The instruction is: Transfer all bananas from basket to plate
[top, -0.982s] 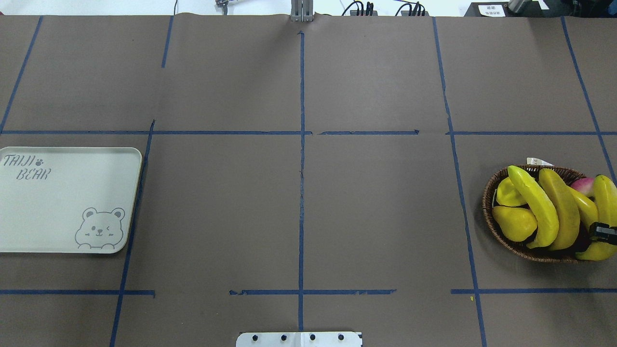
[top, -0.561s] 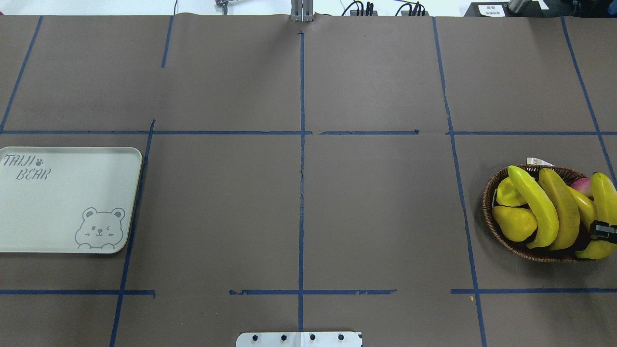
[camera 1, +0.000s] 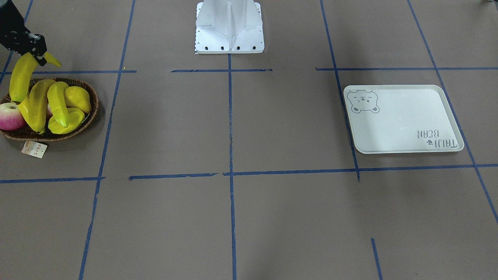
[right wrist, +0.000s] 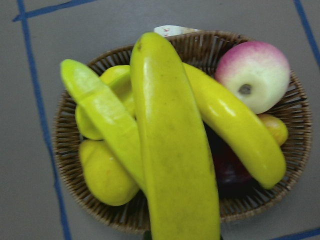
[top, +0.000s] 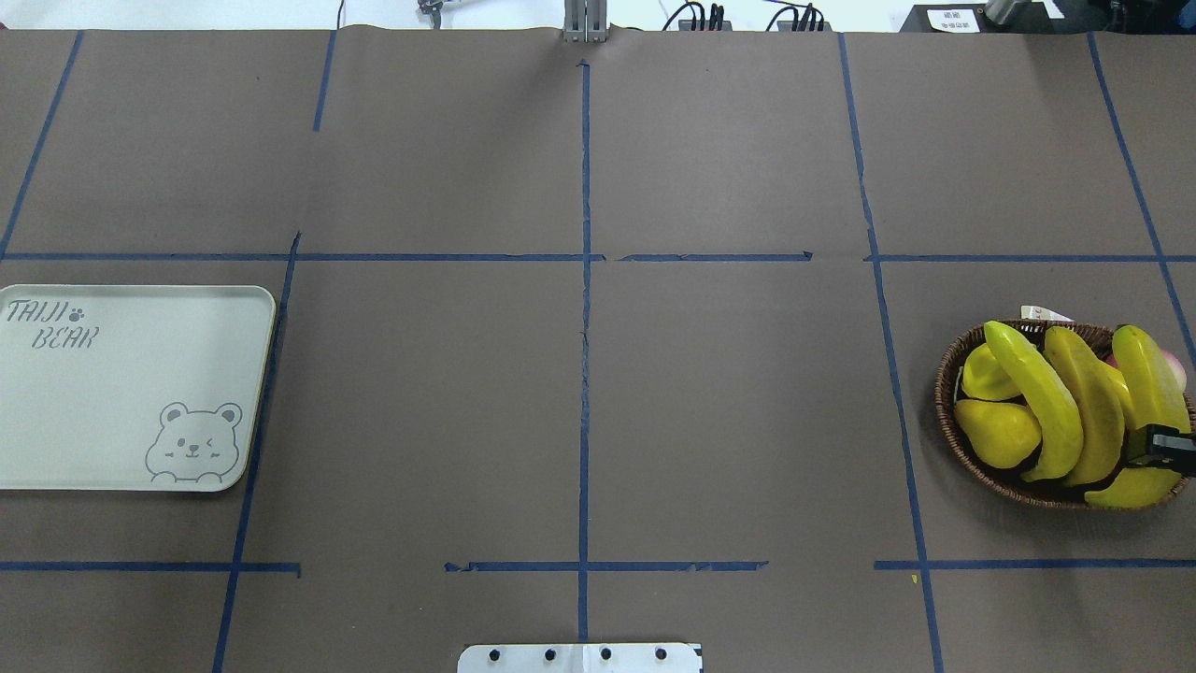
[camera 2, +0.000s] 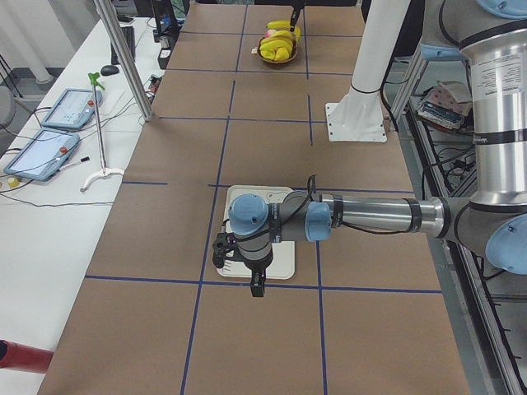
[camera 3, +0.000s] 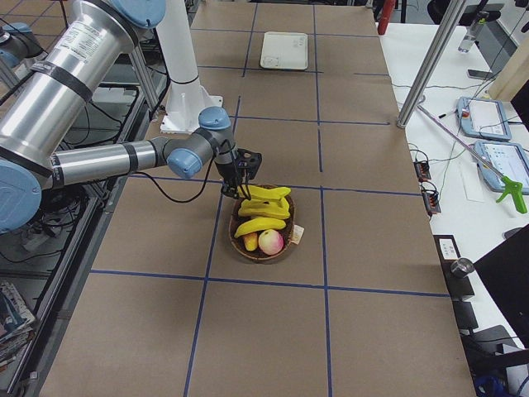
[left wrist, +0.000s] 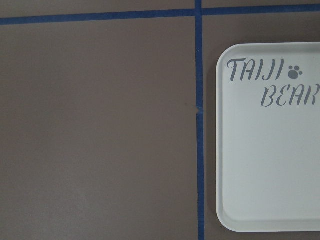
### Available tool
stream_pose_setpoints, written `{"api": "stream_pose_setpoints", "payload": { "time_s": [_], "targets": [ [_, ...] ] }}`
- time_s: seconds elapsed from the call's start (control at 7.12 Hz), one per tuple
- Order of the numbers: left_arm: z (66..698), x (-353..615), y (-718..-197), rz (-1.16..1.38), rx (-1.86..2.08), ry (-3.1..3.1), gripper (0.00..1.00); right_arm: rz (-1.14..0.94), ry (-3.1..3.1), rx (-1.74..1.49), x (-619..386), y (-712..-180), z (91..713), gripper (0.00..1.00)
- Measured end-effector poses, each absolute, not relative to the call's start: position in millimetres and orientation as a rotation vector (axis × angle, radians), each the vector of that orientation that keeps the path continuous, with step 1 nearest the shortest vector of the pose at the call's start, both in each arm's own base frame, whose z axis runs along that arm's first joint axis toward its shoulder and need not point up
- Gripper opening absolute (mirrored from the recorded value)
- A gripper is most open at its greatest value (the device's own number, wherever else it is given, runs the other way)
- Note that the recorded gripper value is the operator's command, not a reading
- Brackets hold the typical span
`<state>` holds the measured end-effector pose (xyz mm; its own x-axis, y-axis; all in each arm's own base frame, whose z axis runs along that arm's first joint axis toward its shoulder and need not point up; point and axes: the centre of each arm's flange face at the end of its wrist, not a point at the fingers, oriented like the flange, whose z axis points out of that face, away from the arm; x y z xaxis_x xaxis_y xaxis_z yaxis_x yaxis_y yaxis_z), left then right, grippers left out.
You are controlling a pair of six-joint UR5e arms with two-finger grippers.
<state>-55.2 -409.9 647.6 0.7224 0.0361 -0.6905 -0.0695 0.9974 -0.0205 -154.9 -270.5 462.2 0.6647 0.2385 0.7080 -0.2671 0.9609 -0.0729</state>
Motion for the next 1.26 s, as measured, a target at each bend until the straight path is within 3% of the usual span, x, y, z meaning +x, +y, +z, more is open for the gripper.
{"api": "stream_pose_setpoints", "payload": {
  "time_s": [0.56,1.26],
  "targets": [
    [609.3,-46.9,-444.1,0.110,0.051,0.756,1.00,0.163,-1.069,0.074,-203.9,-313.0,378.7,0.01],
    [555.1,-0.2,-498.4,0.238,0.293,0.811,1.00,0.159,-1.332,0.131,-292.4,-375.1,335.6,0.01]
  ]
}}
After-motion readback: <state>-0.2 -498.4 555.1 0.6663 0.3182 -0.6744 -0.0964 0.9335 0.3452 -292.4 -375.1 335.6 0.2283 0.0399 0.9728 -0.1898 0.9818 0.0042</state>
